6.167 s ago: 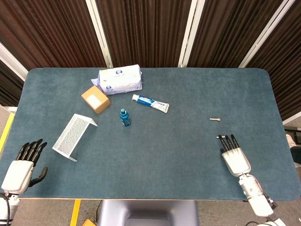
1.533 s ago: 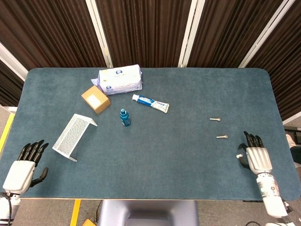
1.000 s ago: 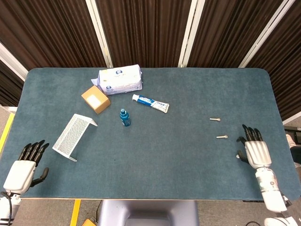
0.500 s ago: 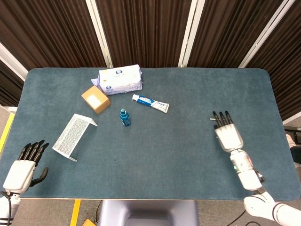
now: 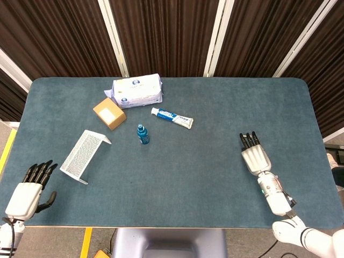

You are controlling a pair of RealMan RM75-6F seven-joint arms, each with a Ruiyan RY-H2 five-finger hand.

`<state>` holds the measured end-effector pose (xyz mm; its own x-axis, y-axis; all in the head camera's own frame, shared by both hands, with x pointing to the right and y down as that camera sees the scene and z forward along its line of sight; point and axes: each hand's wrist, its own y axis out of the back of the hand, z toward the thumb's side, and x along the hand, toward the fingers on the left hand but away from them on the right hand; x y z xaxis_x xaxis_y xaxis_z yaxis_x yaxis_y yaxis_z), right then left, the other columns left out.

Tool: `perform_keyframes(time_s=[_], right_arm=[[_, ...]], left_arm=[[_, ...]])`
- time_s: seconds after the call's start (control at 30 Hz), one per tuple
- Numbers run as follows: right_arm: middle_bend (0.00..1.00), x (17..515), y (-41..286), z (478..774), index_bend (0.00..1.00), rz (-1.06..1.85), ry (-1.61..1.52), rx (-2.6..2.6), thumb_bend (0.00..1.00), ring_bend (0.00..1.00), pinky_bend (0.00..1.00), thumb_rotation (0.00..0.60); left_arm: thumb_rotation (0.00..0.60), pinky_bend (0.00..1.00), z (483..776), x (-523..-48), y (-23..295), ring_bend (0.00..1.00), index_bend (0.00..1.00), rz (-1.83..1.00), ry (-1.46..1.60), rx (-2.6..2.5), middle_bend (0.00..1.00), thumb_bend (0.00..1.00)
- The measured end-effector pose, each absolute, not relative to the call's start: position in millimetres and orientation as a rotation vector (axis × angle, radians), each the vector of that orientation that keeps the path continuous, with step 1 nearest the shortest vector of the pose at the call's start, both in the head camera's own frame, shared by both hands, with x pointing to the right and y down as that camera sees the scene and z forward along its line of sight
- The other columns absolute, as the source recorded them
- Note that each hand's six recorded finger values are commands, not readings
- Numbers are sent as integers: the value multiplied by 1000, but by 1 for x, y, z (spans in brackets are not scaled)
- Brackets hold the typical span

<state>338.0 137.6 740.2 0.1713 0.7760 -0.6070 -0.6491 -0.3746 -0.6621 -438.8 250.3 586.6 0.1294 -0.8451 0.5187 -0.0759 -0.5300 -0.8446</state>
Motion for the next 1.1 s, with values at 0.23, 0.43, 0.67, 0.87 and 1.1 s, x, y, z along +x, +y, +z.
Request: perform_keyframes(time_s=[0.23, 0.43, 0.67, 0.87, 1.1], right_arm=[[31, 336, 138, 748, 573, 1517, -120, -1234, 464, 0, 84, 600], [32, 336, 137, 753, 580, 1528, -114, -1230, 464, 0, 85, 600], [31, 337, 137, 756, 584, 1538, -110, -1225, 464, 0, 90, 600], [31, 338, 137, 759, 589, 1546, -111, -1225, 463, 0, 92, 600], [31, 335, 137, 760, 607, 1541, -116, -1235, 464, 0, 99, 600]], left_arm=[[600, 36, 587, -439, 250, 0, 0, -1467, 894, -1744, 0, 456], [600, 36, 587, -440, 250, 0, 0, -1469, 893, -1745, 0, 457], [600, 36, 589, -440, 250, 0, 0, -1473, 891, -1746, 0, 457], [600, 36, 590, -440, 250, 0, 0, -1478, 889, -1747, 0, 456], [600, 36, 591, -440, 250, 0, 0, -1481, 884, -1752, 0, 456]])
